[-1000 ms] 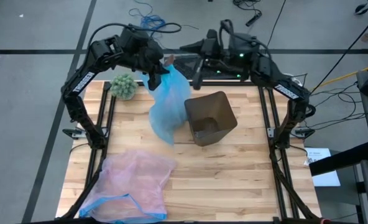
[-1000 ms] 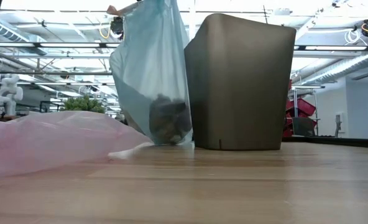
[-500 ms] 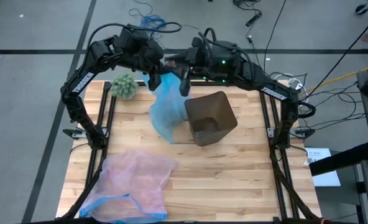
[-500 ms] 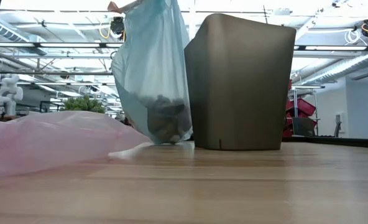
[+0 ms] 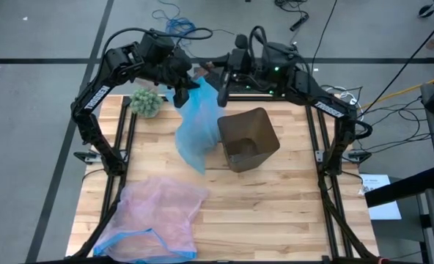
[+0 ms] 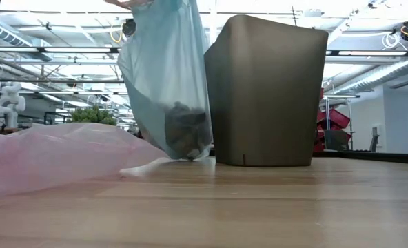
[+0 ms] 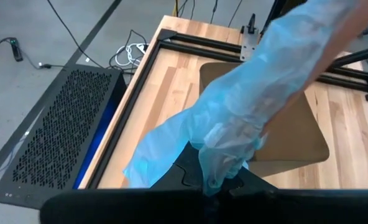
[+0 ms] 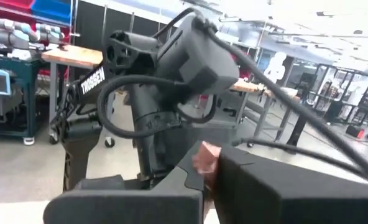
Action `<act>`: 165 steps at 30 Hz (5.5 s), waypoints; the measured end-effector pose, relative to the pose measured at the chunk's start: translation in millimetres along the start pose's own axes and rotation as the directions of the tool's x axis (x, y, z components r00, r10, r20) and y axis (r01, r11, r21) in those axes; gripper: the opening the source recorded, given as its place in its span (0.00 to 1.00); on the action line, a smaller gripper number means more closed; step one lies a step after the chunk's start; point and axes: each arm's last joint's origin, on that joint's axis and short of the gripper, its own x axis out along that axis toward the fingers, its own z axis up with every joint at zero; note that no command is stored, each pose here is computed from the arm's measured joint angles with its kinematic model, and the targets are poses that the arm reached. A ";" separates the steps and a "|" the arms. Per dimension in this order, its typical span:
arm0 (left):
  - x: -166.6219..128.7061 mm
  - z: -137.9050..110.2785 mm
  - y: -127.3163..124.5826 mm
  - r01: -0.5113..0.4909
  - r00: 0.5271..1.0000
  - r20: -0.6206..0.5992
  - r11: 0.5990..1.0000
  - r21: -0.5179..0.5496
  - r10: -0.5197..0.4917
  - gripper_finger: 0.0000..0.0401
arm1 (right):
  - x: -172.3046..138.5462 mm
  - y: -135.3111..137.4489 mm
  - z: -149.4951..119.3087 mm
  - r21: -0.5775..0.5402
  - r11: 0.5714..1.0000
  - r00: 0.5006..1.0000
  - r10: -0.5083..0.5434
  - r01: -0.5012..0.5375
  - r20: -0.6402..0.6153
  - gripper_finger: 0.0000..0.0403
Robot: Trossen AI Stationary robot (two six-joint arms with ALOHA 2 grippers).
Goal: Place trash/remove bag and relplace
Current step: Close the blue trash bag, then put the blue trash bag on the top right of the table
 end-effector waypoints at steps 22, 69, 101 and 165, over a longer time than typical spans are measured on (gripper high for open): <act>-2.7 0.4 1.0 -0.044 0.999 -0.002 0.999 -0.025 0.044 0.00 | -21.4 -11.7 19.1 0.002 1.000 0.998 -0.020 0.020 0.065 0.09; -65.1 31.4 18.9 -0.160 0.877 0.448 0.985 -0.070 0.175 0.00 | -80.6 -64.9 -128.7 -0.062 0.774 0.203 -0.241 0.630 -0.949 0.00; -52.6 40.3 35.5 -0.043 0.860 0.506 0.997 -0.056 0.066 0.00 | -58.0 -39.3 -30.9 0.367 0.929 0.935 0.175 -0.052 -0.309 0.12; -61.6 71.2 6.8 0.039 0.661 0.740 0.990 0.135 -0.127 0.45 | -59.9 -75.7 -21.0 0.090 0.970 0.952 -0.199 0.224 -0.231 0.00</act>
